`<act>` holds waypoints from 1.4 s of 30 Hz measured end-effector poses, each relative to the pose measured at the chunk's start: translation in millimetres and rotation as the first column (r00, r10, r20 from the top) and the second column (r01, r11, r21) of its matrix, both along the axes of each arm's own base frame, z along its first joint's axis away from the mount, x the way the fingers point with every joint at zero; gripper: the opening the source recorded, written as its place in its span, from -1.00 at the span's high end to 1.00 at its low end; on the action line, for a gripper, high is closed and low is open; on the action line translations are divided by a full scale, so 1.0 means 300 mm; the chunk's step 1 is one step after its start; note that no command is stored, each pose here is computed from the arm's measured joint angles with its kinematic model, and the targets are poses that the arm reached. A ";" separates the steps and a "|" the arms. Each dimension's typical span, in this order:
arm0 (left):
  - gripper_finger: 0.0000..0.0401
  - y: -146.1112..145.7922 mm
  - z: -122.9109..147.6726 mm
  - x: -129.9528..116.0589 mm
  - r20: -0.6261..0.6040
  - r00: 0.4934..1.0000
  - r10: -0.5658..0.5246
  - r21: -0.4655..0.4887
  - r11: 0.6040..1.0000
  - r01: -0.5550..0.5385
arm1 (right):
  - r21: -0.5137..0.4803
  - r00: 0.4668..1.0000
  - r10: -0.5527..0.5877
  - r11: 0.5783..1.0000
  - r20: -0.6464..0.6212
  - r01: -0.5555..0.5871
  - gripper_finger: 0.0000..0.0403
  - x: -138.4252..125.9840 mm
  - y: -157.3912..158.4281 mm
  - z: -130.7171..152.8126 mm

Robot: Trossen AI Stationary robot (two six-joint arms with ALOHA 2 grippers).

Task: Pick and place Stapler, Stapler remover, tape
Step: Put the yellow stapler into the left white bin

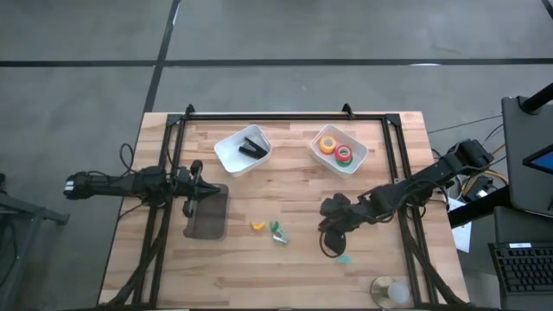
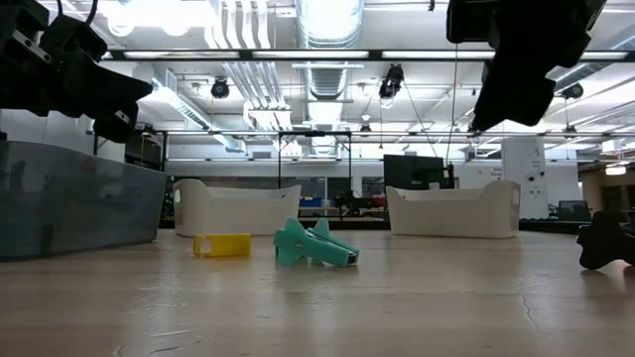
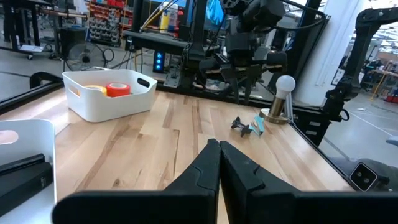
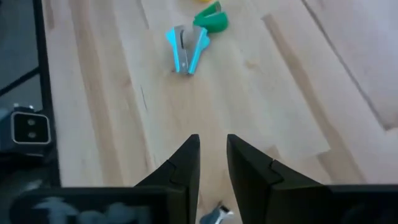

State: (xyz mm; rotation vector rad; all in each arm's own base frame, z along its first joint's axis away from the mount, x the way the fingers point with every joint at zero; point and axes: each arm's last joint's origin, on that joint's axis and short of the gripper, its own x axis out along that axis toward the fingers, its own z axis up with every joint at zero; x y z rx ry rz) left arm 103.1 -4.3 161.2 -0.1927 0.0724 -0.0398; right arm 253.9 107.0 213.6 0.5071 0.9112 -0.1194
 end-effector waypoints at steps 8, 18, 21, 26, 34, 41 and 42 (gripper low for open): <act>0.94 0.000 0.000 0.000 0.000 1.000 0.000 0.000 1.000 0.000 | -0.174 0.995 0.087 0.982 0.053 -0.077 0.78 -0.016 0.038 0.003; 0.94 0.000 0.000 0.000 0.000 1.000 0.000 0.000 1.000 0.000 | -0.263 0.991 0.086 0.963 0.098 -0.058 0.95 -0.040 0.075 0.013; 0.94 0.000 0.000 0.000 0.000 1.000 0.000 0.000 1.000 0.000 | -0.258 0.992 0.082 0.965 0.099 -0.054 0.96 -0.041 0.075 0.014; 0.94 0.000 0.007 0.001 0.022 1.000 0.006 -0.001 1.000 -0.006 | -0.280 0.988 0.111 0.957 0.105 -0.078 0.96 -0.044 0.073 0.023; 0.94 0.019 0.117 -0.014 0.332 0.919 0.214 -0.385 0.920 -0.075 | -0.346 0.982 0.155 0.932 0.107 -0.110 0.96 -0.046 0.069 0.030; 0.91 0.011 0.122 0.002 0.326 0.921 0.213 -0.549 0.836 0.001 | -0.366 0.974 0.200 0.919 0.105 -0.149 0.96 -0.056 0.072 0.040; 0.88 0.005 0.115 0.011 0.301 0.933 0.197 -0.548 0.836 0.000 | -0.373 0.973 0.209 0.914 0.102 -0.157 0.96 -0.056 0.073 0.040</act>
